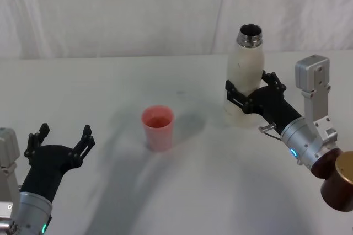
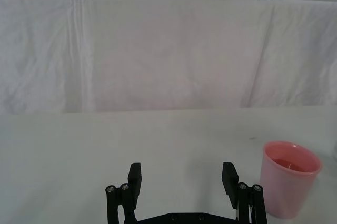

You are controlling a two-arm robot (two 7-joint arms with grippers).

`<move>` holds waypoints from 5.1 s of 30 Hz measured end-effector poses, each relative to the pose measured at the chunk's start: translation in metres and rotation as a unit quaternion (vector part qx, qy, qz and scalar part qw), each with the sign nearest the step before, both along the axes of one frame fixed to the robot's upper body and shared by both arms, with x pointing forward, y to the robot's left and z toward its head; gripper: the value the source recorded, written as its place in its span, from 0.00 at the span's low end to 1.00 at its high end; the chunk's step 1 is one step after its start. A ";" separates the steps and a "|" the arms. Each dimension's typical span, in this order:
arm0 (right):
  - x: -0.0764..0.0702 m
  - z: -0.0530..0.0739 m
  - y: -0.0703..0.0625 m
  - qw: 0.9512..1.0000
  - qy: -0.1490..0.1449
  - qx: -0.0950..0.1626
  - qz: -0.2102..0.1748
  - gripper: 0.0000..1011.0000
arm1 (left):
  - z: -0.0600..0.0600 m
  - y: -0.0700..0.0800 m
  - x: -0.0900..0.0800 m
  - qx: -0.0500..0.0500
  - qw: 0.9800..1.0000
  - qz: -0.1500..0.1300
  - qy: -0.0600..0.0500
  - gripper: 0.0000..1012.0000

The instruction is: Grasp the thermos with one hand and pour water into the cup lid.

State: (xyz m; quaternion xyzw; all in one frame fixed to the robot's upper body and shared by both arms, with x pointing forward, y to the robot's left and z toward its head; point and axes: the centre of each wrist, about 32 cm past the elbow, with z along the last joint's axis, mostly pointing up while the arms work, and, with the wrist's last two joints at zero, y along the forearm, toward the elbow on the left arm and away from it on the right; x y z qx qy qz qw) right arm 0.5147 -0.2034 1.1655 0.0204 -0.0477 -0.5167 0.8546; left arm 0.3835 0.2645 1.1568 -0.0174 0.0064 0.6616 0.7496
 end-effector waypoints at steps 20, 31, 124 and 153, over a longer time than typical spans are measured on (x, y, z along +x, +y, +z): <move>0.006 -0.014 0.001 1.000 0.021 -0.006 -0.008 0.94 | 0.000 0.000 0.000 0.000 1.000 0.000 0.000 0.99; 0.010 -0.016 0.004 1.000 0.023 -0.003 -0.008 0.94 | 0.000 0.000 0.000 0.000 1.000 0.000 0.000 0.99; -0.067 -0.025 -0.028 0.998 0.026 0.023 -0.051 0.99 | 0.000 0.000 0.000 0.000 1.000 0.000 0.000 0.99; -0.086 -0.021 -0.024 0.999 -0.026 -0.011 -0.028 0.99 | 0.000 0.000 0.000 0.000 1.000 0.000 0.000 0.99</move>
